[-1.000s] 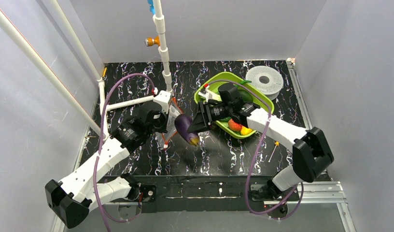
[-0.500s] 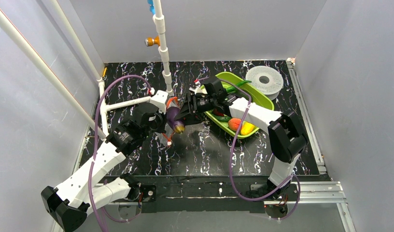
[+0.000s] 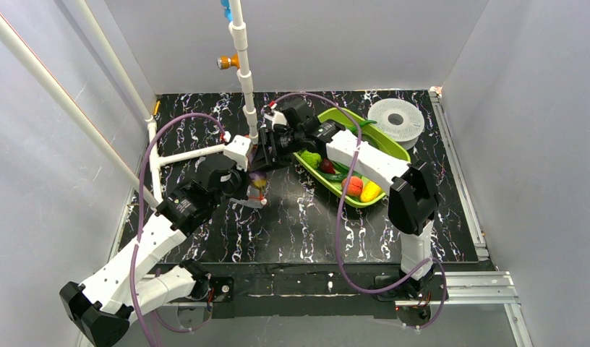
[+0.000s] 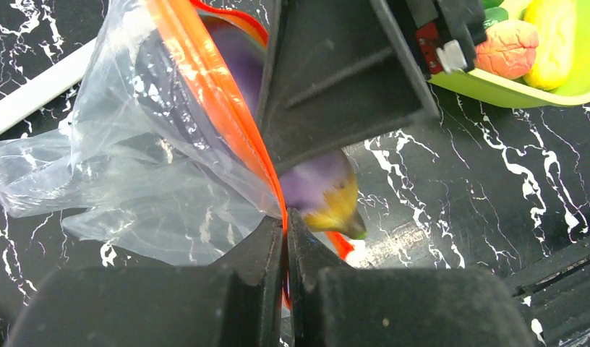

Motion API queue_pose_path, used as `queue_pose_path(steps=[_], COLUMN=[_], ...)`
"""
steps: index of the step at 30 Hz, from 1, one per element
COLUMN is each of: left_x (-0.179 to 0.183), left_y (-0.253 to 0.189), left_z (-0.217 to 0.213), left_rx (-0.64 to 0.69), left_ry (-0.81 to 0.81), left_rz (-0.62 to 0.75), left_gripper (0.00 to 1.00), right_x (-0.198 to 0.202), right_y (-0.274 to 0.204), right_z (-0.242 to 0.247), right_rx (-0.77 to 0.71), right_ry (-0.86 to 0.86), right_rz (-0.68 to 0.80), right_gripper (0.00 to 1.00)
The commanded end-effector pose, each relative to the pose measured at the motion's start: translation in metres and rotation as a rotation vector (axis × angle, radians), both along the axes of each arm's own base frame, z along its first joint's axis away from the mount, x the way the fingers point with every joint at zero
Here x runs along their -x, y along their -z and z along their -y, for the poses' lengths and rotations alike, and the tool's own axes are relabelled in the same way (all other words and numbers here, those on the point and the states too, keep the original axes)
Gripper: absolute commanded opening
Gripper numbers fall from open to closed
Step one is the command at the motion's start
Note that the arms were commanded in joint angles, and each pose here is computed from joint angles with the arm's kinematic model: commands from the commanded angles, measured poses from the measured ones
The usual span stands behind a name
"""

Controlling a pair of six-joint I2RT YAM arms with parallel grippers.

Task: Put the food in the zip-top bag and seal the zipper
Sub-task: Place the fake vegetable in the zipper food storage bag.

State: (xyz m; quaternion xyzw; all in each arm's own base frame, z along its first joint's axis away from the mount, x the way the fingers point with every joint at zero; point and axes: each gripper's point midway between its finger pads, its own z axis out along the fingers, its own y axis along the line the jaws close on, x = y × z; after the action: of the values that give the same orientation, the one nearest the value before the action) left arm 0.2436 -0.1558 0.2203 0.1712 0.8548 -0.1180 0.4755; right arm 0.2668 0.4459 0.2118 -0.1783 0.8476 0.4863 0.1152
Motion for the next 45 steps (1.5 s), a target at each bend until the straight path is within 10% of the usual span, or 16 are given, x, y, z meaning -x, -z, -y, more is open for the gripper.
queue_pose_path(steps=[1, 7, 11, 19, 27, 45], left_x=[0.001, 0.004, 0.024, 0.074, 0.088, 0.074], left_y=[-0.011, -0.015, -0.008, -0.002, -0.024, -0.027], left_z=[0.002, 0.003, 0.015, 0.027, 0.031, -0.004], left_rx=[0.037, 0.072, 0.196, 0.486, 0.591, 0.627], left_ry=[0.011, 0.001, -0.009, -0.095, -0.109, -0.345], left_rz=[0.039, 0.043, -0.091, -0.374, -0.432, -0.344], left_gripper=[0.00, 0.00, 0.00, 0.00, 0.00, 0.00], right_x=[0.023, 0.045, 0.039, 0.044, 0.061, 0.104], right_y=[0.009, 0.003, -0.026, -0.076, -0.042, -0.055], right_z=[0.020, 0.006, -0.004, 0.022, 0.016, 0.031], right_rx=[0.173, 0.051, -0.057, -0.369, -0.182, 0.079], right_ry=[-0.187, -0.257, -0.067, 0.267, 0.275, 0.193], right_rz=[0.226, 0.411, 0.323, 0.105, 0.237, 0.436], right_gripper=[0.18, 0.18, 0.01, 0.01, 0.05, 0.90])
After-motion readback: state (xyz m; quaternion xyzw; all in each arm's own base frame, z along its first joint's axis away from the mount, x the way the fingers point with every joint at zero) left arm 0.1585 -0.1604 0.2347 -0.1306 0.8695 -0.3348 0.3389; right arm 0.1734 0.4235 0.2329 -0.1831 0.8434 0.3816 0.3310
